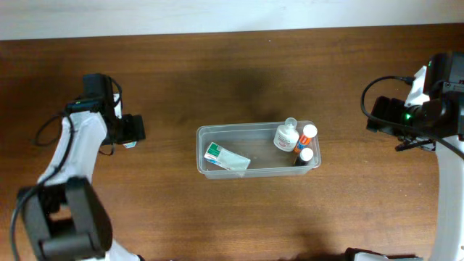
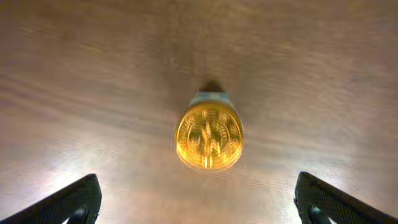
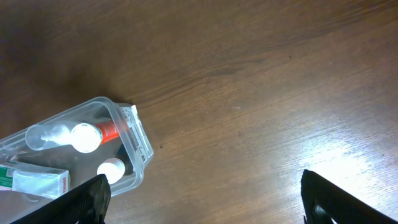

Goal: Pack container
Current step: 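Grasp the gold-lidded jar with the left gripper, then place the jar in the container's middle and open the left gripper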

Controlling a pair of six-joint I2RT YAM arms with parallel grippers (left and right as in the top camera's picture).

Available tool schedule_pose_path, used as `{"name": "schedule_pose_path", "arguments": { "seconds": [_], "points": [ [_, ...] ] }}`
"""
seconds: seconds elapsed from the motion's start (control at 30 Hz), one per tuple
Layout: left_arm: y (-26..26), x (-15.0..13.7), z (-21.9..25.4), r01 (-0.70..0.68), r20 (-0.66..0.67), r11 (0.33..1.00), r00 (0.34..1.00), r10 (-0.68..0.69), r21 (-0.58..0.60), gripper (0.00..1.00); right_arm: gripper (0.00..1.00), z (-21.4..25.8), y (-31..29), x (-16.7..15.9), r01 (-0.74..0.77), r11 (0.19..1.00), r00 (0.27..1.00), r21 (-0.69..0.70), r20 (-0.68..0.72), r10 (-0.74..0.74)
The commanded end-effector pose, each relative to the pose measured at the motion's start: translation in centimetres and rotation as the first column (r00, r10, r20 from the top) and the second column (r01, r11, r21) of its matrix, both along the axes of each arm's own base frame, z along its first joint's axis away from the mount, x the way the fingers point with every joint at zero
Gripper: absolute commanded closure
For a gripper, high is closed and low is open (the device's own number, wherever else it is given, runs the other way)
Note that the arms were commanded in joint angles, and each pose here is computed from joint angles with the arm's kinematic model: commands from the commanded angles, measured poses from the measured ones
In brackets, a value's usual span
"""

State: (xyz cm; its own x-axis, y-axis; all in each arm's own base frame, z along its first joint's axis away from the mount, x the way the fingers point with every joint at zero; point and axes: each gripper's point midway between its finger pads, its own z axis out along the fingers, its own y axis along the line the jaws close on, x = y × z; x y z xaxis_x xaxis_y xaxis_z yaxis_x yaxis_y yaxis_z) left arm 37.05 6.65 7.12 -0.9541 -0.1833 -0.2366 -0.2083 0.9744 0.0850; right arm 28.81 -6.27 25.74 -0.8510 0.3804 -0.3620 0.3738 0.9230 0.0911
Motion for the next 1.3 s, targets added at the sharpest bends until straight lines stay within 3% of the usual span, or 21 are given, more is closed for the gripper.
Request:
{"name": "schedule_pose_path", "arguments": {
  "seconds": [0.0,0.3,0.5,0.73,0.9,1.0,1.1,1.27],
  "points": [
    [-0.4,0.6,-3.6,-0.025,-0.054,0.999,0.998,0.022,-0.047,0.01,0.11,0.0,0.0,-0.3,-0.012,1.000,1.000,0.001,-0.001,0.012],
    [-0.6,2.0,-7.4,-0.022,-0.062,0.997,0.998,0.017,-0.070,0.02,0.11,-0.1,0.1,-0.4,-0.013,1.000,1.000,0.002,-0.008,0.013],
    [-0.6,1.9,-7.5,-0.022,-0.064,0.997,0.998,0.017,-0.070,0.55,0.11,-0.1,0.1,-0.4,-0.019,1.000,1.000,-0.001,-0.009,0.019],
    [-1.2,1.0,-6.4,-0.020,-0.100,0.995,0.995,0.010,-0.098,0.69,0.11,-0.1,0.1,-0.4,-0.019,1.000,1.000,-0.001,-0.009,0.019],
    [-5.2,3.1,1.7,0.087,0.087,0.983,0.993,-0.074,-0.163,0.69,0.10,-0.1,0.1,-0.5,-0.019,1.000,1.000,0.000,-0.012,0.019],
    [-9.8,3.0,7.0,0.230,0.227,0.956,0.956,-0.188,-0.179,0.69,0.10,-0.1,0.1,-0.5,-0.019,1.000,1.000,0.000,-0.012,0.019],
    [-16.4,1.3,11.1,0.476,0.327,0.873,0.846,-0.421,-0.106,0.69,0.11,-0.1,0.1,-0.5,-0.019,1.000,1.000,0.000,-0.012,0.019],
    [-26.2,-3.0,10.6,0.705,0.308,0.703,0.691,-0.653,-0.094,0.69,0.10,-0.1,0.1,-0.5,-0.019,1.000,1.000,0.000,-0.012,0.019]
  ]
}}
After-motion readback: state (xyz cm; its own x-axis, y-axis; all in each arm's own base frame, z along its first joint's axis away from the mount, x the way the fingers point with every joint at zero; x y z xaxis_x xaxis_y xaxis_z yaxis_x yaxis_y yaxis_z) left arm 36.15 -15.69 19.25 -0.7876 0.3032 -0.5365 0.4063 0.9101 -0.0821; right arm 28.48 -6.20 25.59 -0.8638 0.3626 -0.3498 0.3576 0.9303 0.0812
